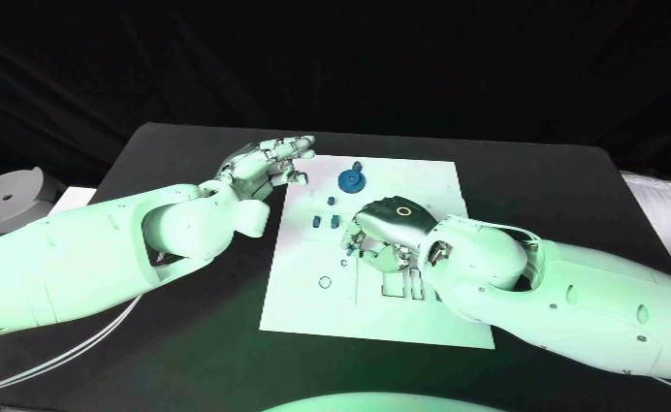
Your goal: Assemble the parts on the task board
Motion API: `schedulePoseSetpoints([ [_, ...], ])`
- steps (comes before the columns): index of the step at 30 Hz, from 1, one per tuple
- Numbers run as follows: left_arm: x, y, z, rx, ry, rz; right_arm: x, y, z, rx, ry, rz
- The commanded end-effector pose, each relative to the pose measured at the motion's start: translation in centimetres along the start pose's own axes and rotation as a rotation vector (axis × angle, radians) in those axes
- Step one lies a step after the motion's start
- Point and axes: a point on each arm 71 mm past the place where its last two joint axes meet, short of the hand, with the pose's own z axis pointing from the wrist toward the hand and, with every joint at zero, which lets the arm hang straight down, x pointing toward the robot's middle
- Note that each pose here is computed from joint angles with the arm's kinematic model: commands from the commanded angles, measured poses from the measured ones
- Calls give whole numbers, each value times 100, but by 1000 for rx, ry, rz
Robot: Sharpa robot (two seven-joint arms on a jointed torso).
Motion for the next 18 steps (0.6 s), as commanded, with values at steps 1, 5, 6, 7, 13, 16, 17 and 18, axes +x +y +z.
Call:
schedulePoseSetpoints([
  [1,42,1,3,6,25,-13,57,37,20,-26,20,-2],
  [5,46,3,3,3,29,-14,96,51,39,-29,31,0],
  [6,47,4,2,1,31,-15,104,53,43,-28,35,0],
  [7,48,5,2,0,32,-16,111,54,47,-28,38,-1],
  [13,47,6,-1,-3,34,-16,148,67,63,-32,53,-1],
  [16,45,5,-1,-3,34,-16,160,77,71,-33,58,-2],
  [17,46,5,-1,-3,34,-16,162,79,74,-33,59,-3],
  [18,46,6,-1,-3,34,-16,166,80,77,-32,61,-5],
])
